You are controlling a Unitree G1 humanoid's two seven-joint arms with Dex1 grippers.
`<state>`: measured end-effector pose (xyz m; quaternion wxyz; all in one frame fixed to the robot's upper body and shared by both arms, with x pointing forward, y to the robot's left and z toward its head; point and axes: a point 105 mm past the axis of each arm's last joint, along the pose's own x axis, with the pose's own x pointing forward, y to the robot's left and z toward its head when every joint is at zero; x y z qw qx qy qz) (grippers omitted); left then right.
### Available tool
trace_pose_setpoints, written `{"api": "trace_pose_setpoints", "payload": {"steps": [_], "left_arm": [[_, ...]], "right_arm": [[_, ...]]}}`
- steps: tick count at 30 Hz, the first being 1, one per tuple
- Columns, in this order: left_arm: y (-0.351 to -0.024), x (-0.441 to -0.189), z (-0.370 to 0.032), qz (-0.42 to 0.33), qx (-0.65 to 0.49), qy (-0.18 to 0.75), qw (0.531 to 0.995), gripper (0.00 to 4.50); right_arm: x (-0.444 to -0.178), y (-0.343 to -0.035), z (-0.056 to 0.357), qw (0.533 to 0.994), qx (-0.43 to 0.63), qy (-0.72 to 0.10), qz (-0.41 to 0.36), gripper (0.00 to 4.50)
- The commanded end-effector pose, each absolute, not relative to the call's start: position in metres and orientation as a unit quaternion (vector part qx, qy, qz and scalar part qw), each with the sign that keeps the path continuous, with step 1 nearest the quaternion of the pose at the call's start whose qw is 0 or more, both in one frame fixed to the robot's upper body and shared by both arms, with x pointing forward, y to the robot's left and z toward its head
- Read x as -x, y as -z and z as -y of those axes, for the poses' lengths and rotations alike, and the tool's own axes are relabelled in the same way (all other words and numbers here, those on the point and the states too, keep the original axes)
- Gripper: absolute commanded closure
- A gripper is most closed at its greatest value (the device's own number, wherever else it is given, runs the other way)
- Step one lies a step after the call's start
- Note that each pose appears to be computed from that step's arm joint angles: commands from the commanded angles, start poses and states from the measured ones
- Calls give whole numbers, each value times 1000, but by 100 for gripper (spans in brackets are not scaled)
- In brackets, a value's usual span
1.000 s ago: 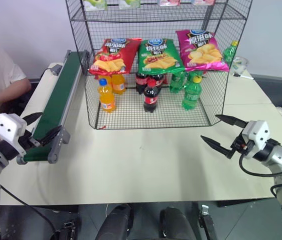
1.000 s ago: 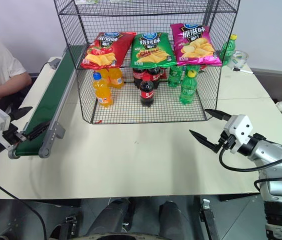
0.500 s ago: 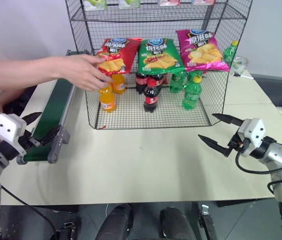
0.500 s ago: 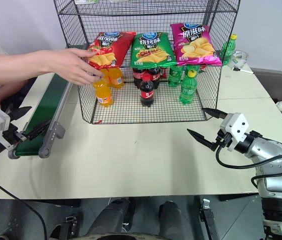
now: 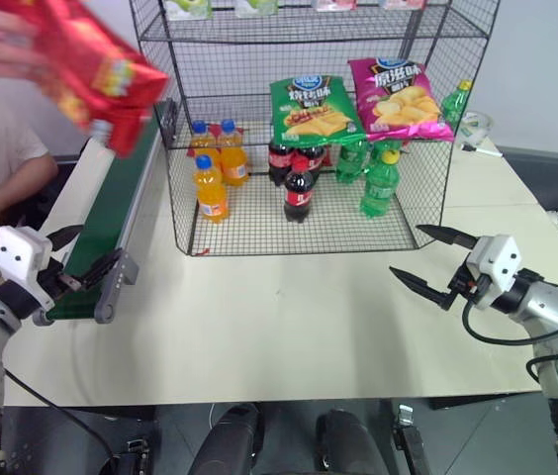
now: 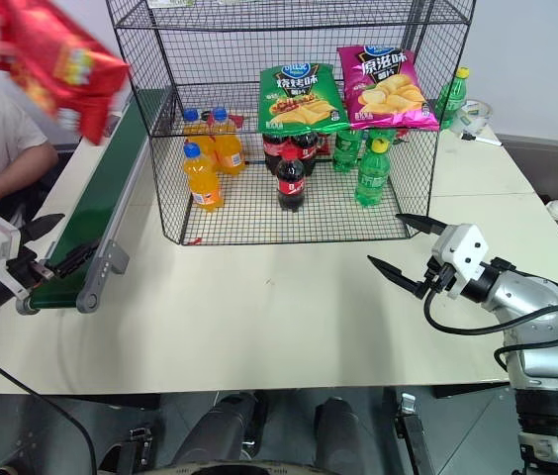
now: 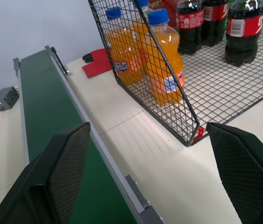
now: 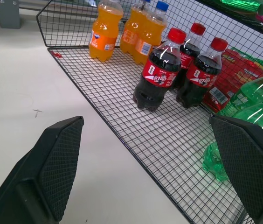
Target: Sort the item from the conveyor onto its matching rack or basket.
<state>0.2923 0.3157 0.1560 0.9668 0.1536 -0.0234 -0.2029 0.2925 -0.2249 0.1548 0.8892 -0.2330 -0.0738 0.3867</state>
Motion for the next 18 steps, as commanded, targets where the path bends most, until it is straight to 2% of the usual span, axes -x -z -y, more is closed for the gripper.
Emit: {"api": "trace_pose_setpoints", "payload": {"steps": [1, 18], "left_arm": [[-165, -290, -317, 36, -169, 198, 965, 35], [-164, -286, -316, 35, -168, 197, 965, 35]], "right_arm": [[-293, -164, 222, 884, 242, -387, 95, 0], [-297, -164, 217, 882, 241, -393, 97, 0]]}}
